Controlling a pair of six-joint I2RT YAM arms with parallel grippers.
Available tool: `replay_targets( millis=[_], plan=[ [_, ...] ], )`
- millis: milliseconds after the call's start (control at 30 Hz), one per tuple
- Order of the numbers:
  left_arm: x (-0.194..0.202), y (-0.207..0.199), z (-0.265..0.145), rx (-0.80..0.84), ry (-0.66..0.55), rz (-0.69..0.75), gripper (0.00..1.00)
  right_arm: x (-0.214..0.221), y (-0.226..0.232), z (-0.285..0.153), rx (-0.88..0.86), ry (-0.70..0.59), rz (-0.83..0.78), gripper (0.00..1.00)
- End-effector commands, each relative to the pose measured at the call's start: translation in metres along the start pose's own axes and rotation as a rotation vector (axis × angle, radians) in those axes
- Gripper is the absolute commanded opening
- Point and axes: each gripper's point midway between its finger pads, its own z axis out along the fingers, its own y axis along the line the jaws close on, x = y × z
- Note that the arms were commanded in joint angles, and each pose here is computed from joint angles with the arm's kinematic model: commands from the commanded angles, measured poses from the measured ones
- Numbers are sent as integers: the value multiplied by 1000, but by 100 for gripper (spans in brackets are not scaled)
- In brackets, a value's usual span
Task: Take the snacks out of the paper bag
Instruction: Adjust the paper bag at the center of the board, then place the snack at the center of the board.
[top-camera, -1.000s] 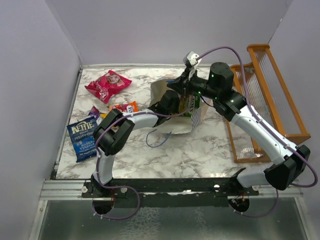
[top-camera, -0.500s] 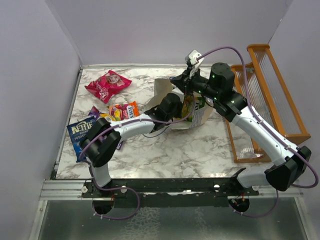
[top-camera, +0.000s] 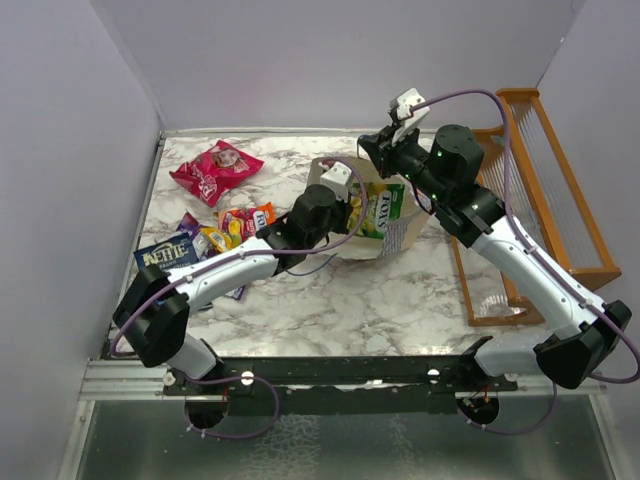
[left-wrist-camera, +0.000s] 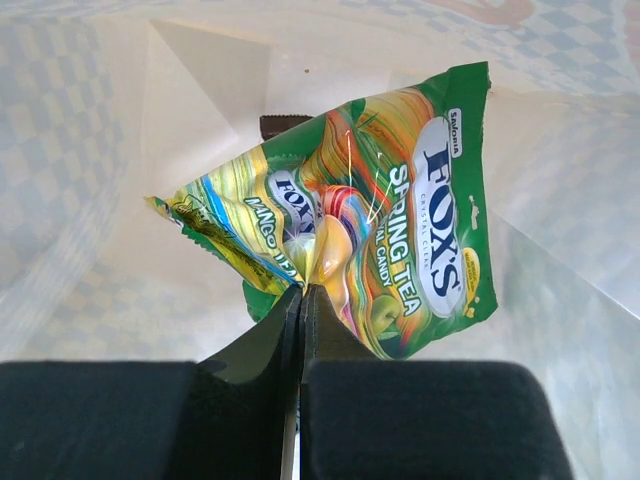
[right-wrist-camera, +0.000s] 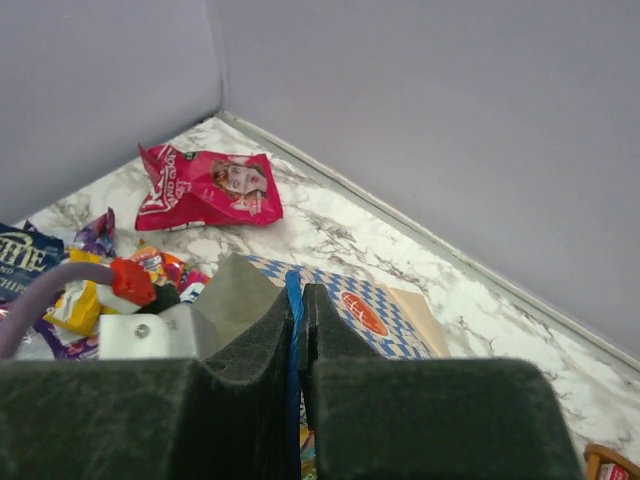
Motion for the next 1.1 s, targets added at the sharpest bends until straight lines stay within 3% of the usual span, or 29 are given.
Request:
replay_targets(
  millis=[0,300,533,933,1067],
  plan=[
    [-32,-6,-24,35,-66,-16,0,-29,-22,-11,118,-79,-4,2],
    [-67,32,-99,-107,-144,4,0,-35,-42,-20,236,-96,0,2],
    [-117,44,-160,-130,-288,48,0,-37,-45,-27,260,-116,7,2],
    [-154,120,-246,-538,-380,48,0,-34,-47,-29,268,-109,-9,2],
    [-147,141,-259,-666,-372,53,0,-34,-51,-27,287,-99,-22,2]
  ],
)
